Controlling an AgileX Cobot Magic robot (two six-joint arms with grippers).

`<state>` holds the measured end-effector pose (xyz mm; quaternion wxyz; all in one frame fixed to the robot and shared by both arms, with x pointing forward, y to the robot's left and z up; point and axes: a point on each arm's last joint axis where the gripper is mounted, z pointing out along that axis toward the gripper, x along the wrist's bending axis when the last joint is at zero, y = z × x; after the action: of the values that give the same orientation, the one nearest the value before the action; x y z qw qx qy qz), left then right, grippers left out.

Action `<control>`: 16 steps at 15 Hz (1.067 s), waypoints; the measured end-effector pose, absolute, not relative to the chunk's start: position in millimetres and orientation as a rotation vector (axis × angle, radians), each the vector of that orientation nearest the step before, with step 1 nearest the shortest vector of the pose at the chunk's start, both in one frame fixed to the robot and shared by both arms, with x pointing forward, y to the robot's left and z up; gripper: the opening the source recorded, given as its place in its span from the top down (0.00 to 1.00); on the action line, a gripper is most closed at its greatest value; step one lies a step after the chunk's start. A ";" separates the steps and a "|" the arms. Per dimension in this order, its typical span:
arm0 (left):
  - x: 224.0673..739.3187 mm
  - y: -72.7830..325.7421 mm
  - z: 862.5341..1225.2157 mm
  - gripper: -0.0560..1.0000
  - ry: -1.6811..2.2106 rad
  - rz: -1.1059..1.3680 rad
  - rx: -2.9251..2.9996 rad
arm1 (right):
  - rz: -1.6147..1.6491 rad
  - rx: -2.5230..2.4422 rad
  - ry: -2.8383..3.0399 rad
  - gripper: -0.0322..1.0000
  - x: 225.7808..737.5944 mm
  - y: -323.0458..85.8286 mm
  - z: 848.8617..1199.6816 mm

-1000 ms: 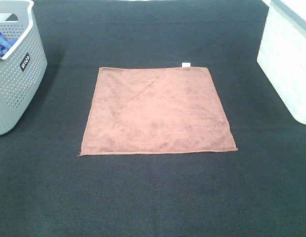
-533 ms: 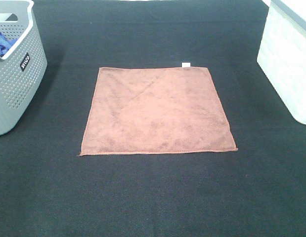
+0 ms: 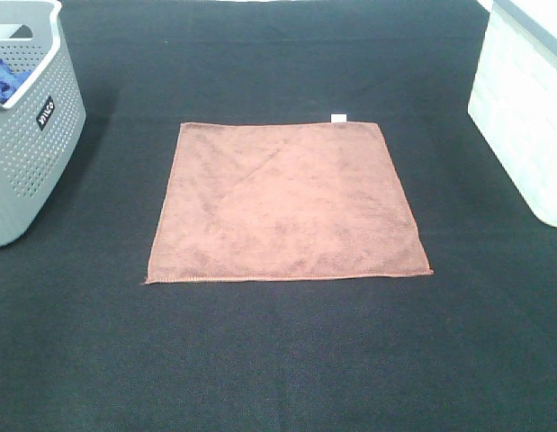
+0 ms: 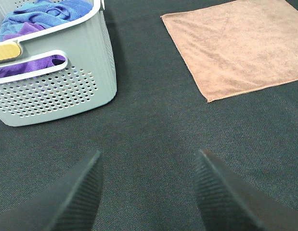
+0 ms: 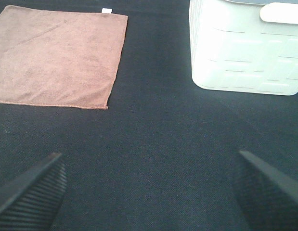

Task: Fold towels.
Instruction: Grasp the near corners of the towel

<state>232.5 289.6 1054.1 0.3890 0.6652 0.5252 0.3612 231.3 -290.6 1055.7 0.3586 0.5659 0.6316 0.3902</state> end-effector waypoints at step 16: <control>232.5 289.6 1054.1 0.43 1.335 0.918 1.691 | 1.007 1.460 1.629 0.12 231.3 -290.6 1055.7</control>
<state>232.5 289.6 1054.1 0.3890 0.6652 0.5252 0.3612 231.3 -290.6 1055.7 0.3586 0.5659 0.6316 0.3902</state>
